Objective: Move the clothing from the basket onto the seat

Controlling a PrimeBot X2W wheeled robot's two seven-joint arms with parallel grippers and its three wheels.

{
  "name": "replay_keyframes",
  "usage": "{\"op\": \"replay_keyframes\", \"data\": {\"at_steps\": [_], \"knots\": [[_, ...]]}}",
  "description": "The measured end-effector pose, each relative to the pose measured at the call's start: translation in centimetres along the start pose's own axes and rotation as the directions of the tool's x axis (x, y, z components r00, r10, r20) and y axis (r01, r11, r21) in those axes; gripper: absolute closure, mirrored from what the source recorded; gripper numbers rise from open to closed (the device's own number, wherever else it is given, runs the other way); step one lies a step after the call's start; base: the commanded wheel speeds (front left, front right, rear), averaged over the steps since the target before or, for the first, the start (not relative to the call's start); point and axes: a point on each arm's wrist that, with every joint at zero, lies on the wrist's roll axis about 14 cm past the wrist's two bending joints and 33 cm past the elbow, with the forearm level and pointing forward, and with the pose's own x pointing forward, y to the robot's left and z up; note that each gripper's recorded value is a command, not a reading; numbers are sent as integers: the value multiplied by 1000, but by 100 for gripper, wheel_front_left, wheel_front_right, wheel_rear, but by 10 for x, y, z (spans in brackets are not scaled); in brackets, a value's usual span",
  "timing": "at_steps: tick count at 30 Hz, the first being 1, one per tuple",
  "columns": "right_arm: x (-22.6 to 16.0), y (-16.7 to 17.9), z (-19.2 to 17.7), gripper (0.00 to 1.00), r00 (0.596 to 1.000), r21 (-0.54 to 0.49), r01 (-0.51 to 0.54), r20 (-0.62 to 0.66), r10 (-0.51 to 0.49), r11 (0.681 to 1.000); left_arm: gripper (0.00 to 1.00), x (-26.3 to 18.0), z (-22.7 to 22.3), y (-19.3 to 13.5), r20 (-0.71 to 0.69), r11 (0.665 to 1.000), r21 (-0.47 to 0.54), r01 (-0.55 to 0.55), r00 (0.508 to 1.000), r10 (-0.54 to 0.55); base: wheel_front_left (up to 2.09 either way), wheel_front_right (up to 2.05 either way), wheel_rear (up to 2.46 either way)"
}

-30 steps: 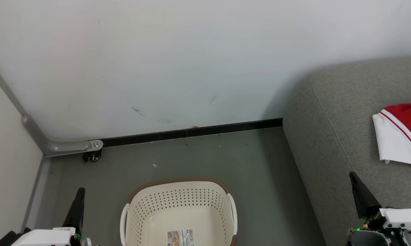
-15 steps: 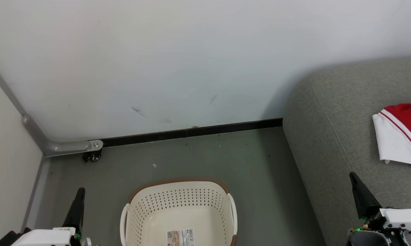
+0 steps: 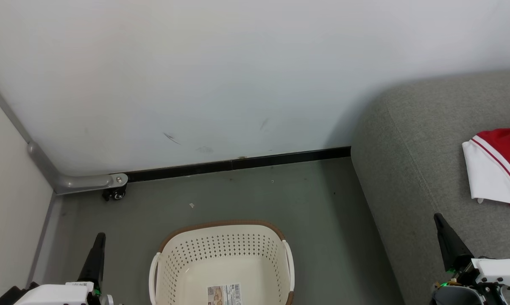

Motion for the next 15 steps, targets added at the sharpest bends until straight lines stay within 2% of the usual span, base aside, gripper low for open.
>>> {"op": "replay_keyframes", "data": {"at_steps": [15], "knots": [[0,0,1,100,1000,1,0,2,0,1000,100,0,0,0,0,1000,0,0,1000,0,0,0,0]]}}
